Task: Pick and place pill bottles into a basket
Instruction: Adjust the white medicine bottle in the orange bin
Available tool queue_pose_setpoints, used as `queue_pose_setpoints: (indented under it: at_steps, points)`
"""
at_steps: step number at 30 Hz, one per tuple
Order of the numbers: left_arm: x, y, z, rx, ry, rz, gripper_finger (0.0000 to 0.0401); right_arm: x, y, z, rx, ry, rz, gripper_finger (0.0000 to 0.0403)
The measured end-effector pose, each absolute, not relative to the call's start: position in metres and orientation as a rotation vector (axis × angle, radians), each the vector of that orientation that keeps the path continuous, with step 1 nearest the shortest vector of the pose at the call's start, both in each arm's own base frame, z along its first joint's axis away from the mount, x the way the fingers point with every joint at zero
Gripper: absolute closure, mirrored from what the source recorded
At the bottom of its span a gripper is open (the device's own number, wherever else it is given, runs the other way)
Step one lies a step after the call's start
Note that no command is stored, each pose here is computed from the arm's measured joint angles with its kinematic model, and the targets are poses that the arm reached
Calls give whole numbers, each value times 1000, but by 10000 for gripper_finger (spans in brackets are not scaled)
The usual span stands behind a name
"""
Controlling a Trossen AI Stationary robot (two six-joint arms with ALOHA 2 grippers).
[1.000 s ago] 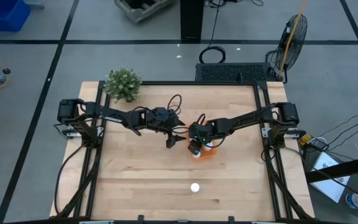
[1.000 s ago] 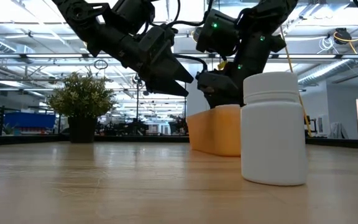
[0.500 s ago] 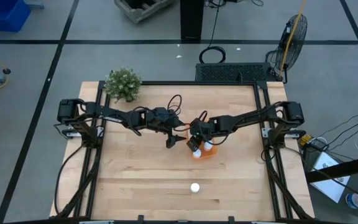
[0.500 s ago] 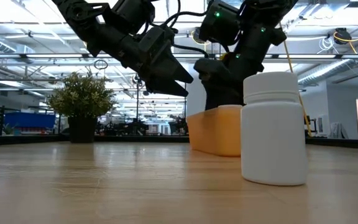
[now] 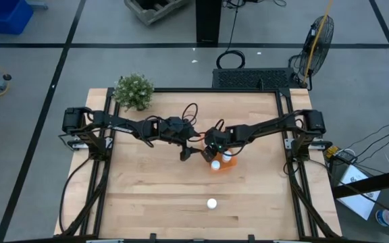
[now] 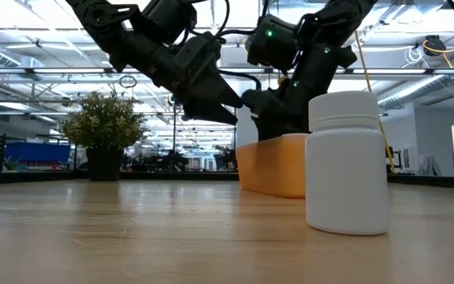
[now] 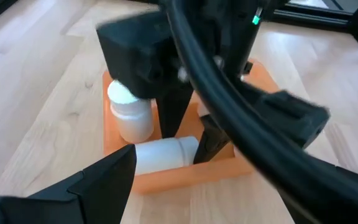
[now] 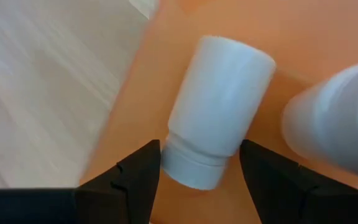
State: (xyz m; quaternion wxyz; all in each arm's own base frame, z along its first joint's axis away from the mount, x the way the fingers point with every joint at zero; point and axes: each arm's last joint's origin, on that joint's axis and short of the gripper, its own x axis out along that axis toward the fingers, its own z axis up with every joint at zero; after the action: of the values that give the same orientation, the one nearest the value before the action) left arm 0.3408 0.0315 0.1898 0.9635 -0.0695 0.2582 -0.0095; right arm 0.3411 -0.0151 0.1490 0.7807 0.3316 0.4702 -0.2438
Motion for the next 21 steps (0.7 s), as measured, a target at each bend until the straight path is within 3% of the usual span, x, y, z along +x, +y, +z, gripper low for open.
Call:
queue_pose_setpoints:
  at_steps: [8, 13, 21]
  points:
    - [341, 32, 190, -136, 521, -4, 41, 341, -16, 138, 673, 1064, -522, 204]
    - [341, 32, 190, -135, 520, -5, 41, 343, -16, 140, 634, 1040, -513, 254]
    - [341, 32, 190, -140, 518, -4, 41, 340, -8, 155, 568, 1008, -476, 256]
